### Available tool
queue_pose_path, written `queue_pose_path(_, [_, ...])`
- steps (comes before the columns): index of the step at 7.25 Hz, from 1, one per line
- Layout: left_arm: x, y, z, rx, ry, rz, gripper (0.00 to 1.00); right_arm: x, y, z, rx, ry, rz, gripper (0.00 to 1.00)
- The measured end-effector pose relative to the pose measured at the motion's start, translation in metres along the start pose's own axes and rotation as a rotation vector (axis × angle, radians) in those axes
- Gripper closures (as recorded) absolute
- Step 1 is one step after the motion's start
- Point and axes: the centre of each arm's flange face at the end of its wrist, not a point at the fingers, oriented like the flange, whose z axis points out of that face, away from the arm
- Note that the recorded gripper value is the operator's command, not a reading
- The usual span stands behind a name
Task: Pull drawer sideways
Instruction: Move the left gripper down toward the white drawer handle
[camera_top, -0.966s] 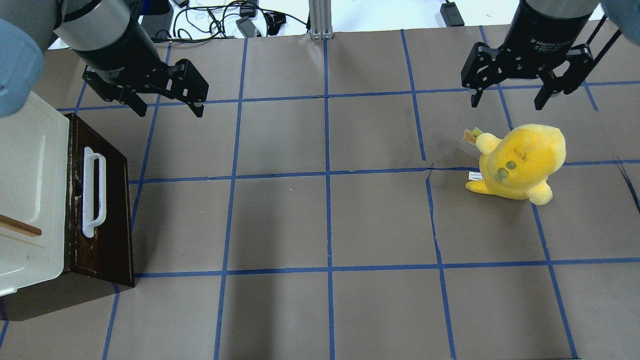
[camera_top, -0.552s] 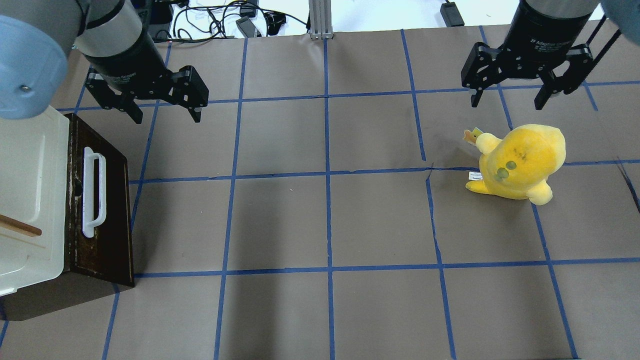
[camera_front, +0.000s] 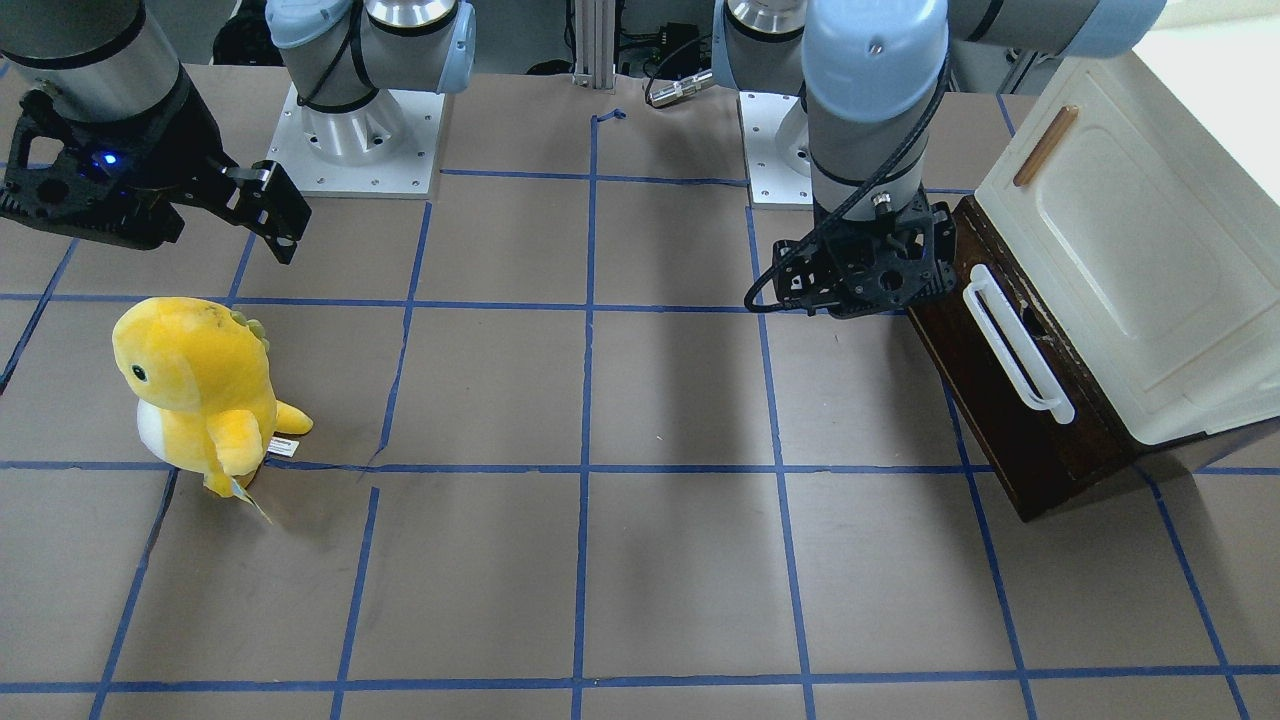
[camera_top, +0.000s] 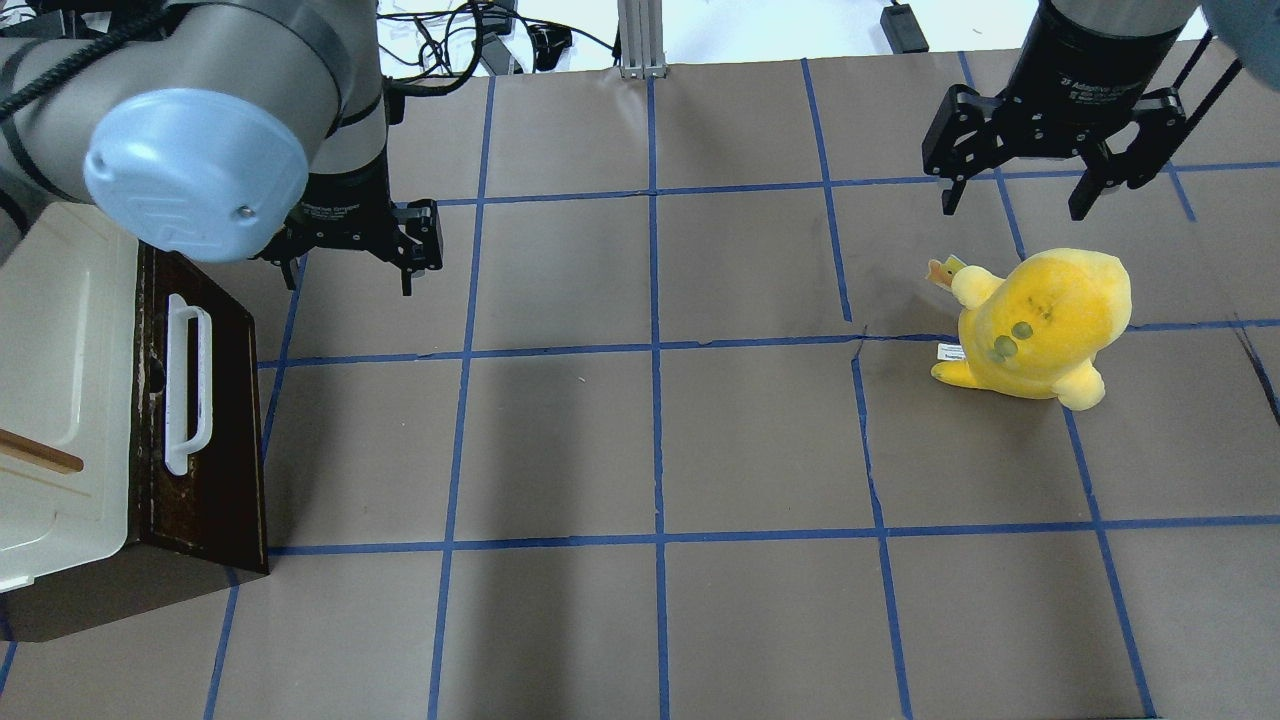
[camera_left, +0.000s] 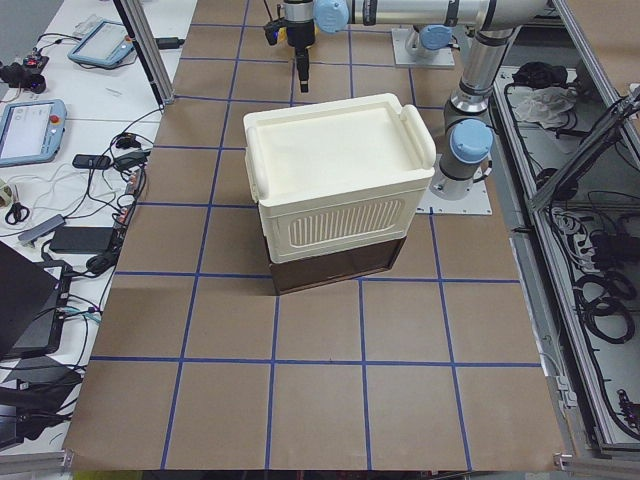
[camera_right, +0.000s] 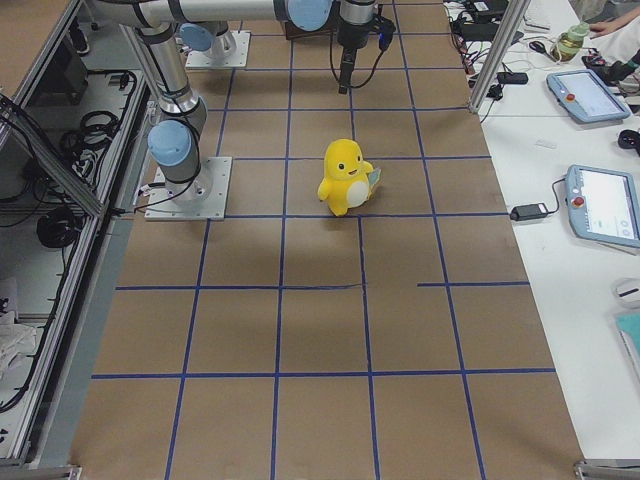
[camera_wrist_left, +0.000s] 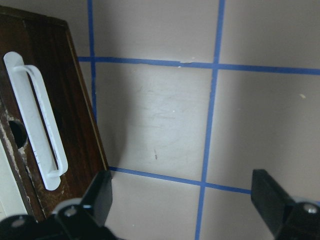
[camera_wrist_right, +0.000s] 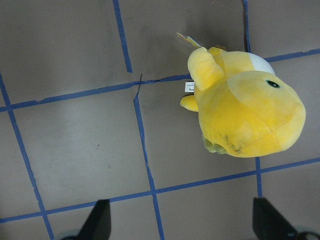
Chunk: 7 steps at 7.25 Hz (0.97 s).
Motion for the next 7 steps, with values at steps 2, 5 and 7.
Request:
queue_pose_path(2, [0.023,-0.002,0.047,-0.059,-0.142,0.009,0.00,0.000,0.000,0.000,0.000,0.000,0.000,0.00])
queue_pose_path(5, [0.041,-0.003,0.101,-0.083,-0.362,-0.032,0.00,0.000,0.000,0.000,0.001,0.000,0.000,0.00])
queue_pose_path(7, [0.043,-0.001,0.134,-0.082,-0.517,-0.008,0.00,0.000,0.000,0.000,0.000,0.000,0.000,0.00])
